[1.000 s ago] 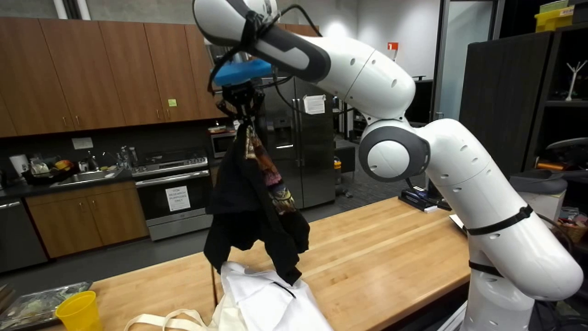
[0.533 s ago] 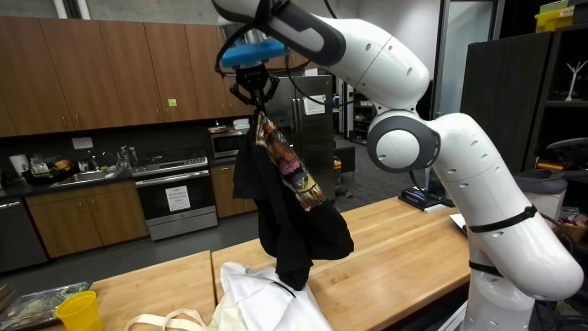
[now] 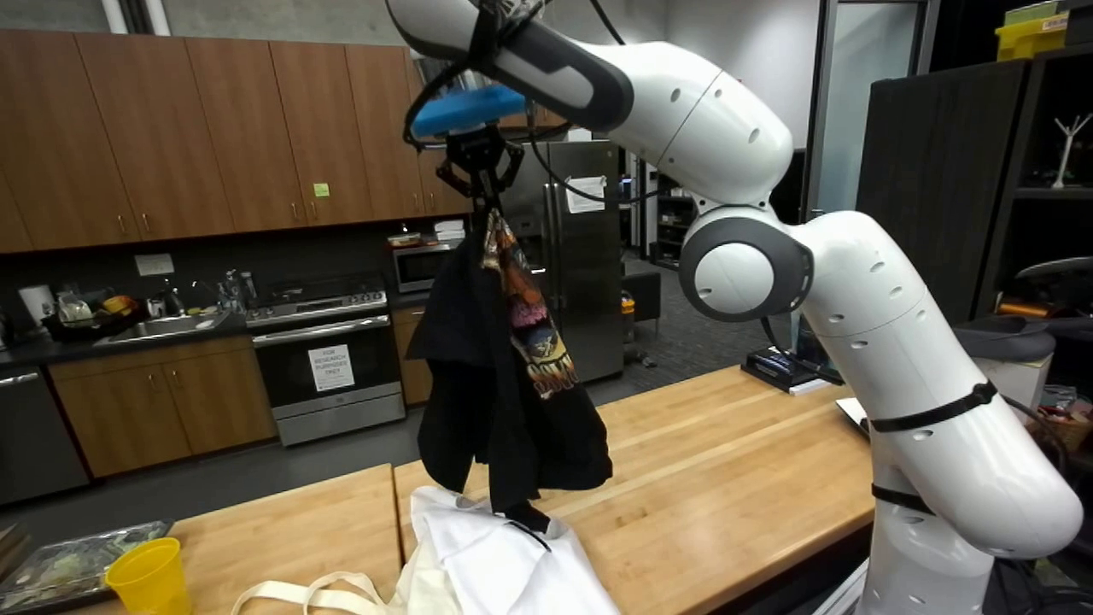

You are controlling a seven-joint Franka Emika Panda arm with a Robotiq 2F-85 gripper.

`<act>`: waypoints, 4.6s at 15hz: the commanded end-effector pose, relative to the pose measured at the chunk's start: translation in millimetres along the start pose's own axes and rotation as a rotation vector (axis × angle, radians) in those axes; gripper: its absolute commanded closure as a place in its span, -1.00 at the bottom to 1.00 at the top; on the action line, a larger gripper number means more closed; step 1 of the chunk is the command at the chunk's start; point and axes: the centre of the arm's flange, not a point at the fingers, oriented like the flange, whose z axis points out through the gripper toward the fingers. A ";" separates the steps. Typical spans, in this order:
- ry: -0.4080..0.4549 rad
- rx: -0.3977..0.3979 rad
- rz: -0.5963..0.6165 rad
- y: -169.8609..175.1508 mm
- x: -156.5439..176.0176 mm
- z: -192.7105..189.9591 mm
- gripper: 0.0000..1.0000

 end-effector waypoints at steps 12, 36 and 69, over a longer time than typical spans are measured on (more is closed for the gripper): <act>-0.071 -0.034 0.590 205.1 51.5 -59.0 0.81; -0.490 -0.247 1.212 491.3 143.7 111.4 0.95; -0.695 -0.348 0.755 371.6 218.9 201.7 0.81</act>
